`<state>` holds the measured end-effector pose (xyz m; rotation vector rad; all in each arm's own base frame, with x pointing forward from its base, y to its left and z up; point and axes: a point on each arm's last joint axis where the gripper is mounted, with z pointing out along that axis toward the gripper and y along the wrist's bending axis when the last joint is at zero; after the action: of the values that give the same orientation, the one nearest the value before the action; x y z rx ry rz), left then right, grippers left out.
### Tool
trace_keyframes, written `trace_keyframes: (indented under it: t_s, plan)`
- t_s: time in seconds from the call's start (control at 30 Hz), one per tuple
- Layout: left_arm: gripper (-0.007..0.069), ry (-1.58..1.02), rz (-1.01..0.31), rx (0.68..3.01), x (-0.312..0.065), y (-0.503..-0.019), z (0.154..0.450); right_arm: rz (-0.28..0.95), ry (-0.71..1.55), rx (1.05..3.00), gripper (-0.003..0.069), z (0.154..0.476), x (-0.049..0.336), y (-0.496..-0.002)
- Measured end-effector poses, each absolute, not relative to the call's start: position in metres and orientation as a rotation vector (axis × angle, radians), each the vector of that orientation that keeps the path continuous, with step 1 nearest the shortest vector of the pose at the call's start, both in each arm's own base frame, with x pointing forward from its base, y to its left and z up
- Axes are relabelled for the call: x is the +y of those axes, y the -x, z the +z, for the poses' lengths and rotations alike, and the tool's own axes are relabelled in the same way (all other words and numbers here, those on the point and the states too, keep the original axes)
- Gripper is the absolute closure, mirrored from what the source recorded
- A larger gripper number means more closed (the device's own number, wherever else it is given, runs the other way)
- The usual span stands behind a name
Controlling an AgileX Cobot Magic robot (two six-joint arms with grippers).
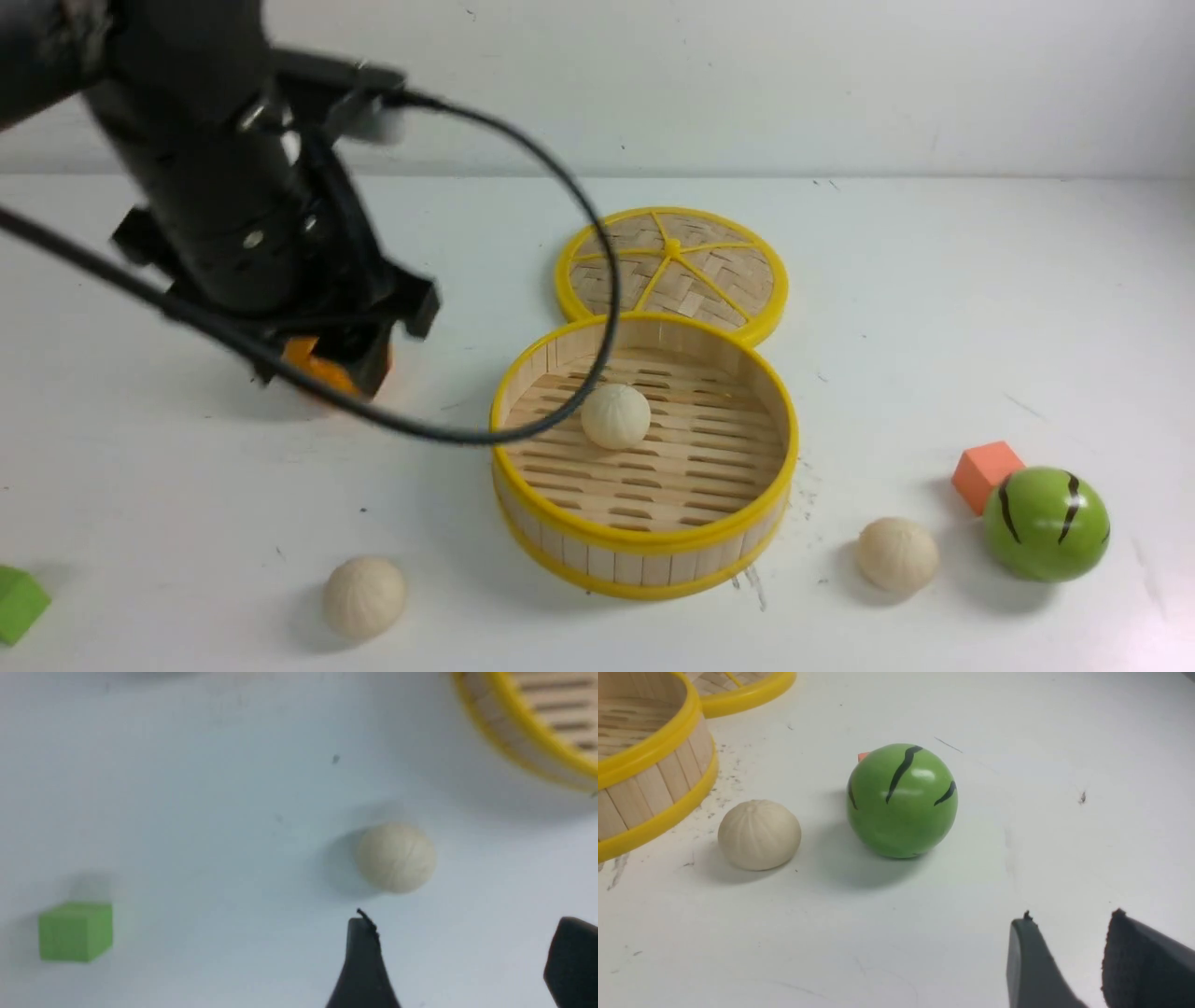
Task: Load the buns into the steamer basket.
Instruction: Use the left arm to grab a steamed stuffed bun, then use the left arm to put the steamed stuffed bun into the steamer
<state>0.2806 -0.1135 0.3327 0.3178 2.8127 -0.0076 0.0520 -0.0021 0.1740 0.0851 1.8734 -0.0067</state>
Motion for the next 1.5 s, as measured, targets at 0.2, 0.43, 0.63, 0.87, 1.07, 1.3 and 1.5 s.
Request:
trace_keyframes:
  t_s: [0.2,0.43,0.63,0.87,1.07,1.3,1.5]
  plan:
    - [0.014,-0.268,-0.066,2.887,-0.104,-0.271,0.273,-0.007,-0.085,1.873,0.0419,0.174,-0.002,-0.052]
    - [0.014,-0.241,-0.15,2.896,-0.114,-0.282,0.223,-0.007,-0.085,1.873,0.0419,0.174,-0.002,-0.052]
    - [0.0194,-0.24,-0.134,2.938,-0.119,-0.295,0.192,-0.007,-0.085,1.873,0.0419,0.174,-0.002,-0.052]
    - [0.0521,-0.242,-0.131,2.952,-0.122,-0.302,0.196,-0.007,-0.085,1.873,0.0419,0.174,-0.002,-0.052]
    - [0.0629,-0.271,-0.212,2.802,-0.138,-0.327,0.265,-0.007,-0.085,1.873,0.0419,0.174,-0.002,-0.052]
    - [0.0629,-0.481,-0.307,2.581,-0.193,-0.331,0.333,-0.007,-0.085,1.873,0.0419,0.174,-0.002,-0.052]
    - [0.0629,-0.647,-0.337,2.569,-0.253,-0.335,0.315,-0.007,-0.085,1.873,0.0419,0.174,-0.002,-0.052]
